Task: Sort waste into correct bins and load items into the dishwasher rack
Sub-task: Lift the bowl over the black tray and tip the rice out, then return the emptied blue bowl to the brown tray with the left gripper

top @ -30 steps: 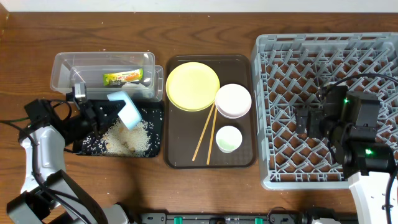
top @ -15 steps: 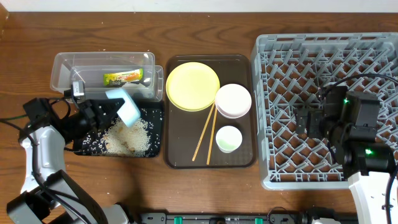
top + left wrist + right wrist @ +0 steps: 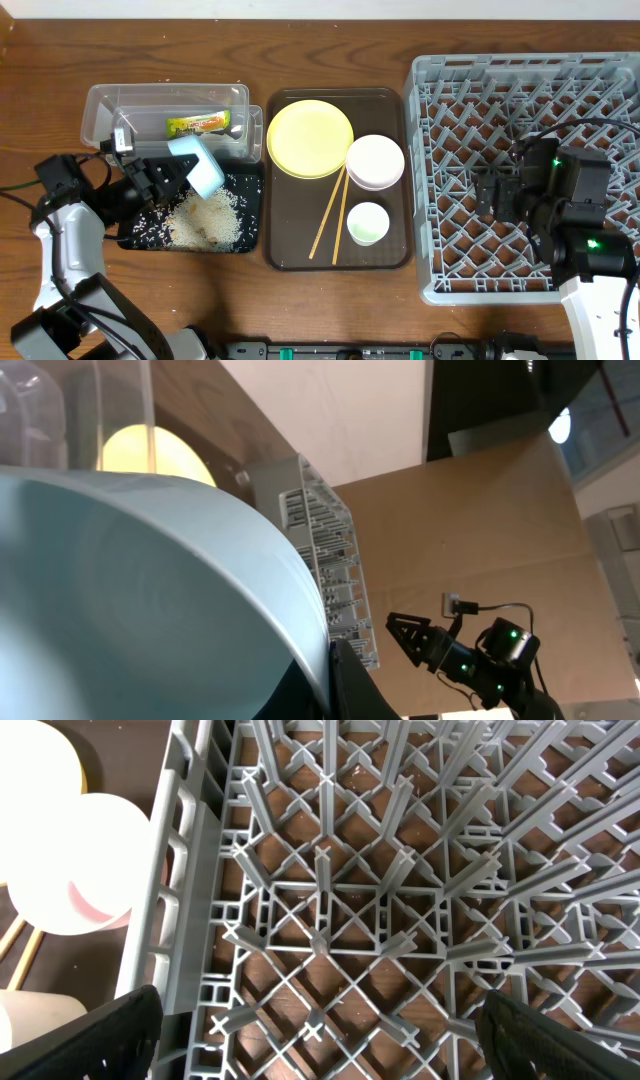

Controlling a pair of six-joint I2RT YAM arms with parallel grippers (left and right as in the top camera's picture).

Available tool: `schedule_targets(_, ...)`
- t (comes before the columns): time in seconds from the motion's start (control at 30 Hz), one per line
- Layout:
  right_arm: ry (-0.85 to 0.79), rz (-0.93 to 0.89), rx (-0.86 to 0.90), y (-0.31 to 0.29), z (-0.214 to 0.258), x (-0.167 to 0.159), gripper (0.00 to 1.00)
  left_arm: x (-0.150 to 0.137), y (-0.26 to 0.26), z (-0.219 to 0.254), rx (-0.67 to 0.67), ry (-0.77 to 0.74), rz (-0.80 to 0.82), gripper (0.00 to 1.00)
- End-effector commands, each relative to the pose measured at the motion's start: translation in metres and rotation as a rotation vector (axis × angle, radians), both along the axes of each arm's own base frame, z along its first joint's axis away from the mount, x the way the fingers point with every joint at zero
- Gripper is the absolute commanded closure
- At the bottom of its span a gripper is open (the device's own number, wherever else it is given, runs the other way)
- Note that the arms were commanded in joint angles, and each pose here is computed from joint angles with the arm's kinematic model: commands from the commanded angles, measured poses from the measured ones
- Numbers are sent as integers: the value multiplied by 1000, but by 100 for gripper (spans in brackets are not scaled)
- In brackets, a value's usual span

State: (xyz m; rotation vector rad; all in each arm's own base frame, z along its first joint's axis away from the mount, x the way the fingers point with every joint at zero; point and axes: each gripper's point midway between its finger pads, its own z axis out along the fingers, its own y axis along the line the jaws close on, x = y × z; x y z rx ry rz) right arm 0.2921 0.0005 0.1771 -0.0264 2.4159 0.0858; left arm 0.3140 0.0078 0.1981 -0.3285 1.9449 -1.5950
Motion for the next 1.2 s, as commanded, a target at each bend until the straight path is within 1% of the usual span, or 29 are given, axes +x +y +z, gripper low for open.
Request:
schedule_targets(0.0, -24, -21, 2, -3, 10, 2, 1, 1, 1, -4, 19, 7, 5, 93)
schedule_targets(0.03, -25, -21, 2, -3, 10, 2, 1, 1, 1, -5, 13, 30, 9, 94)
schedule_targets(0.1, -24, -21, 2, -3, 10, 2, 1, -1, -3, 8, -27, -51, -19, 94)
schedule_targets(0.13, -24, -21, 2, -3, 10, 2, 1, 0, -2, 7, -12, -57, -17, 94)
schedule_targets(0.17, -24, -21, 2, -3, 10, 2, 1, 1, 0, 2, 6, -31, -7, 94)
schedule_targets(0.23, -24, -21, 2, -3, 10, 2, 1, 2, 0, -4, 0, 39, 8, 94)
schedule_targets(0.33, -24, -21, 2, -3, 10, 2, 1, -2, -12, 5, -39, 27, -33, 94)
schedule_targets(0.43, -25, -21, 2, -3, 10, 2, 1, -6, -35, 7, 1, 27, -94, 94)
schedule_targets(0.5, -24, -21, 2, -3, 10, 2, 1, -8, -56, 2, 84, 44, -143, 94)
schedule_targets(0.6, -24, -21, 2, -3, 10, 2, 1, -14, -90, -20, 280, 126, -203, 94)
schedule_targets(0.77, -25, -21, 2, -3, 10, 2, 1, -27, -145, -54, 604, 138, -319, 94)
schedule_targets(0.83, -25, -20, 3, -3, 10, 2, 1, -30, -157, -71, 752, 150, -329, 94)
schedule_targets(0.97, -24, -21, 3, -3, 10, 2, 1, -35, -164, -102, 1048, 163, -307, 94)
schedule_targets(1.03, -25, -21, 3, -3, 10, 2, 1, -38, -169, -113, 1133, 154, -323, 94)
schedule_targets(1.17, -25, -21, 3, -3, 10, 2, 1, -49, -186, -133, 1178, 164, -401, 94)
